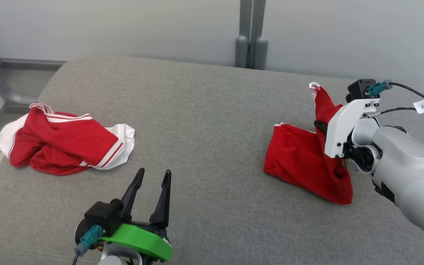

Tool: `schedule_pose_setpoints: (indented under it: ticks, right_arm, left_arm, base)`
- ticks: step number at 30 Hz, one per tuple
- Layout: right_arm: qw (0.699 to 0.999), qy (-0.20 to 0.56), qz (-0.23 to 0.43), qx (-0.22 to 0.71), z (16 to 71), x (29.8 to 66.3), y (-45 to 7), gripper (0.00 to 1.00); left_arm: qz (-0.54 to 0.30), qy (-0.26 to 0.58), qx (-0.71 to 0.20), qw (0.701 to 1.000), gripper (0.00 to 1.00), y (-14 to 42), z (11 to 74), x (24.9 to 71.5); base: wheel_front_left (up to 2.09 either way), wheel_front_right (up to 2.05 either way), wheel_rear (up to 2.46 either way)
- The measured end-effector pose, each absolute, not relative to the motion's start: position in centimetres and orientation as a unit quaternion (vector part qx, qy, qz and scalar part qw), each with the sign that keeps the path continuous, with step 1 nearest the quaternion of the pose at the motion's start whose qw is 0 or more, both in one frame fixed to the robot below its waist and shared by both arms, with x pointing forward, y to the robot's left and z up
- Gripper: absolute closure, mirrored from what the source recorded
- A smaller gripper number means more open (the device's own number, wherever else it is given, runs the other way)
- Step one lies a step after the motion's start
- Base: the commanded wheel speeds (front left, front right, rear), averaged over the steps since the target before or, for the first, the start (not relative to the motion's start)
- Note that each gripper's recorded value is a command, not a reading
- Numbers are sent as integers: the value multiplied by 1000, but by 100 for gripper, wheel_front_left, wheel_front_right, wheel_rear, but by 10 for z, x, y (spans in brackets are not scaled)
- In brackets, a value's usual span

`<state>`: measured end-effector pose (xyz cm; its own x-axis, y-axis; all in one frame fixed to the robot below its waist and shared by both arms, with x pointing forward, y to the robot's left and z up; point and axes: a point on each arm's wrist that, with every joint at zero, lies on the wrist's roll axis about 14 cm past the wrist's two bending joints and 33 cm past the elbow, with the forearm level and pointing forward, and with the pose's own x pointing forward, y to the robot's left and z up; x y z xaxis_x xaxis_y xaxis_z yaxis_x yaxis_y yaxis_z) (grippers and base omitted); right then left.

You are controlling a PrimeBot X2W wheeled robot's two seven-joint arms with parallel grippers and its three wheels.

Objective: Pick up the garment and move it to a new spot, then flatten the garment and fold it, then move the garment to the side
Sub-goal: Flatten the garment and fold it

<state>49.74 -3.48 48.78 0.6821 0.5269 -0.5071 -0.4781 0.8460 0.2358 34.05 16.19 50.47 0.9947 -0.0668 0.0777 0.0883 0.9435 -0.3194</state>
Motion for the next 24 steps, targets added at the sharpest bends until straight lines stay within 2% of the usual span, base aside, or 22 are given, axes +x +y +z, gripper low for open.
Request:
schedule_pose_setpoints:
  ticks: [1,2,3,9,12,17,24]
  right_arm:
    - [914,292,281,36,487,499,-26,42]
    - [911,294,288,31,486,499,-19,27]
    - [907,297,297,28,484,498,-10,0]
    - [887,317,334,22,468,489,24,0]
    - [887,300,349,27,474,487,31,0]
    - [905,233,354,46,500,492,21,0]
    - [949,102,289,67,549,512,-53,0]
  left_arm:
    - [-33,-32,-164,985,0,166,503,339]
    - [-27,-31,-164,986,0,168,502,338]
    - [-21,-30,-164,986,0,172,501,337]
    - [-4,-21,-164,986,0,181,495,339]
    - [-11,-17,-163,986,0,177,493,343]
    - [-24,-19,-164,986,0,171,495,351]
    - [-56,-34,-157,985,0,154,506,362]
  base:
    - [0,0,0]
    - [0,0,0]
    - [0,0,0]
    - [0,0,0]
    - [0,0,0]
    - [0,0,0]
    - [0,0,0]
